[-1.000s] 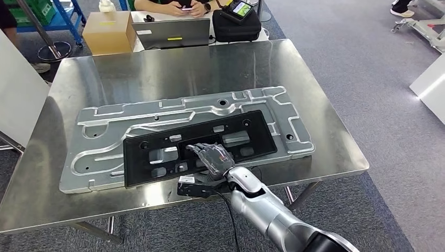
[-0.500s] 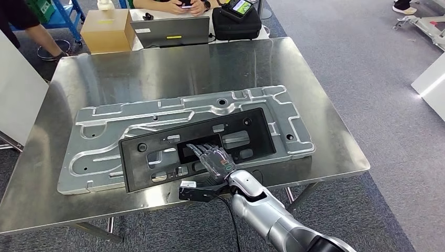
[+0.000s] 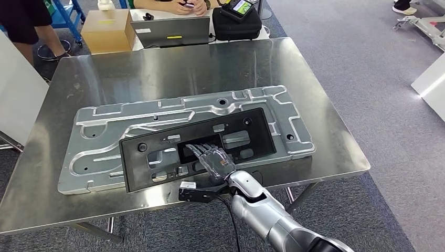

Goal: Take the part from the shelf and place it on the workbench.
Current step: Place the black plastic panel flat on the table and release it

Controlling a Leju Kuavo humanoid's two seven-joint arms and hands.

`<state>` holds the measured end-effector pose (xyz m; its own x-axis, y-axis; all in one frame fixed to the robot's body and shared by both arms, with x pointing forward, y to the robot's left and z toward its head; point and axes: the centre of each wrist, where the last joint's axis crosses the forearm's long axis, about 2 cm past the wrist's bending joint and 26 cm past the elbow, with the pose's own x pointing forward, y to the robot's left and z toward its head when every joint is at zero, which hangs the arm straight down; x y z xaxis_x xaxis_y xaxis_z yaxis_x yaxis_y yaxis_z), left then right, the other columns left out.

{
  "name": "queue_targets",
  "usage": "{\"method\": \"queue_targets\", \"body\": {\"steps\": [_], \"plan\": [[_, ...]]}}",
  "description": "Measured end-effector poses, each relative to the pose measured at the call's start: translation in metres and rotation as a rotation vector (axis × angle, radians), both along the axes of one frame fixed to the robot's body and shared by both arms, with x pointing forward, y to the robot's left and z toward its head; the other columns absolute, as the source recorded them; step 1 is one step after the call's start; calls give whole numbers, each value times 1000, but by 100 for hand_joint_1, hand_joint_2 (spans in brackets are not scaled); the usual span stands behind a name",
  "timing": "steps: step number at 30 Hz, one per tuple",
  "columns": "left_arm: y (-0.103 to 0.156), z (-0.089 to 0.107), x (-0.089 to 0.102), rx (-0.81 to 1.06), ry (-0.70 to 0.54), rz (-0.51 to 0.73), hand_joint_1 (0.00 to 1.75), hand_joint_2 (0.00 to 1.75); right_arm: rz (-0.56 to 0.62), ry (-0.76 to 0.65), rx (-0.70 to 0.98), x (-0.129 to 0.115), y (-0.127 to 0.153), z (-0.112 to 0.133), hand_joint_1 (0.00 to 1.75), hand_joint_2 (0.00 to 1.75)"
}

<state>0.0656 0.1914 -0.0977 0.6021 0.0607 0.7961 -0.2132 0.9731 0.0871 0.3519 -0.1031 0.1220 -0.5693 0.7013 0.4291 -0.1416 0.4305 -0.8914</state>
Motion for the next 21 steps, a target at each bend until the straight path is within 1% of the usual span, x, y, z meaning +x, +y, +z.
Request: {"method": "queue_targets", "body": {"steps": [5,9,11,13,16,19,21], "plan": [[3,-1,-4,7,5,-7,0,175,-72,-61,96,15,-17,44,0,0],[4,-1,-4,8,3,-13,0,175,-101,-125,159,18,-26,65,0,0],[4,-1,-4,4,0,-21,0,175,-123,-150,230,20,-35,79,0,0],[4,-1,-4,0,-3,-35,0,175,-145,-171,326,25,-51,102,0,0],[3,-1,-4,-4,-6,-52,0,175,-159,-205,457,38,-85,141,0,0],[3,-1,-4,-3,-6,-61,0,175,-169,-273,529,51,-119,178,0,0],[3,-1,-3,0,-5,-63,0,175,-177,-318,548,56,-137,194,0,0]]}}
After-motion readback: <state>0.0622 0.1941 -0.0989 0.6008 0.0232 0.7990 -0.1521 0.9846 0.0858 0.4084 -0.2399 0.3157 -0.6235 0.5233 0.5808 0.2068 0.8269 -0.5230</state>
